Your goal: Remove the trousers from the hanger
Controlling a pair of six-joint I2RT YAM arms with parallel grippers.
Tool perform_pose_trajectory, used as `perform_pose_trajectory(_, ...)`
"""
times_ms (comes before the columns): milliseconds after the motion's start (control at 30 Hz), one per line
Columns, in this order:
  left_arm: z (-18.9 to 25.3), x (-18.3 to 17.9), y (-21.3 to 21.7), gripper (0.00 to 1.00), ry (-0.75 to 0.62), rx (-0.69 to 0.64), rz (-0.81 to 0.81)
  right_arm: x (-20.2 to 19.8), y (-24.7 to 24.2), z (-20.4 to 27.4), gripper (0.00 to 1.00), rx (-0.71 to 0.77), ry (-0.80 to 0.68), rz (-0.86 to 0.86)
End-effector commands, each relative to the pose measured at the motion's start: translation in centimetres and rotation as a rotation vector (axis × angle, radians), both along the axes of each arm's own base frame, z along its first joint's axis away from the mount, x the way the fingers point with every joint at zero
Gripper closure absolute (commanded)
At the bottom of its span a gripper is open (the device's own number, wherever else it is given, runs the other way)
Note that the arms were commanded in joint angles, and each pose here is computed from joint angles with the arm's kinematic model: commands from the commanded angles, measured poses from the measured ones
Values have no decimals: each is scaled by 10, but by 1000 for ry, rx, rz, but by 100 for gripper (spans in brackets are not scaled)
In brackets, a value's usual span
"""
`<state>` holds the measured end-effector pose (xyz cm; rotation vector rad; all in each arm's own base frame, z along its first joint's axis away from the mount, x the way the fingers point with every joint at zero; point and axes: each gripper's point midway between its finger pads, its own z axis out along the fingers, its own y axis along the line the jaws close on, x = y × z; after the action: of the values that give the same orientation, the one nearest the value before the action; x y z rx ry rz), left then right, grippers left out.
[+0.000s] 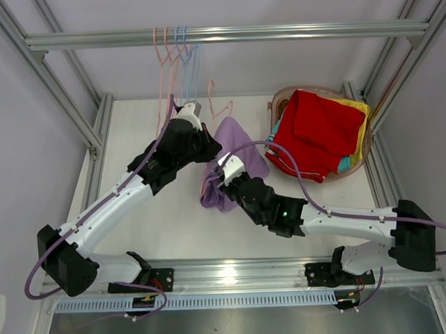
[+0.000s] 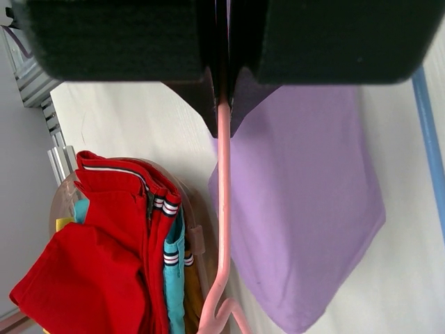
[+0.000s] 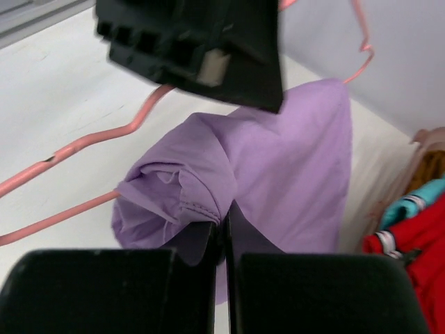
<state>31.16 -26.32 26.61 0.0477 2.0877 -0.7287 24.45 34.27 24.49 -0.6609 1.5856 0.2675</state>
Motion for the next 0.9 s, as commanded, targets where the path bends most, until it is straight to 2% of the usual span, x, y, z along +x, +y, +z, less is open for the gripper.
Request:
perform_pose_trajectory(0,35,7,-3,99,-63,-73,0,2,-26,58,100,86,-81,-72)
perform_pose_trajectory(200,31,7,-4,99,-57,-69,-3,4,-49,67,100,90,-91,-119)
perform_pose_trajectory(500,30,8,-7,99,-52,-67,-12,7,-54,59,99,82,-67,-131)
perform_pose_trajectory(600,29,7,-8,99,-47,-66,-16,6,-45,44,77,79,-23,-102)
perform_pose_trajectory(667,30,8,-7,100,-50,-64,-15,7,-37,27,76,65,10,-102)
perform_pose_trajectory(833,35,8,-7,99,-64,-49,-27,9,-16,-16,64,45,68,-80)
perform_pose_trajectory(867,38,8,-6,99,-72,-46,-30,10,-13,-34,59,21,92,-86)
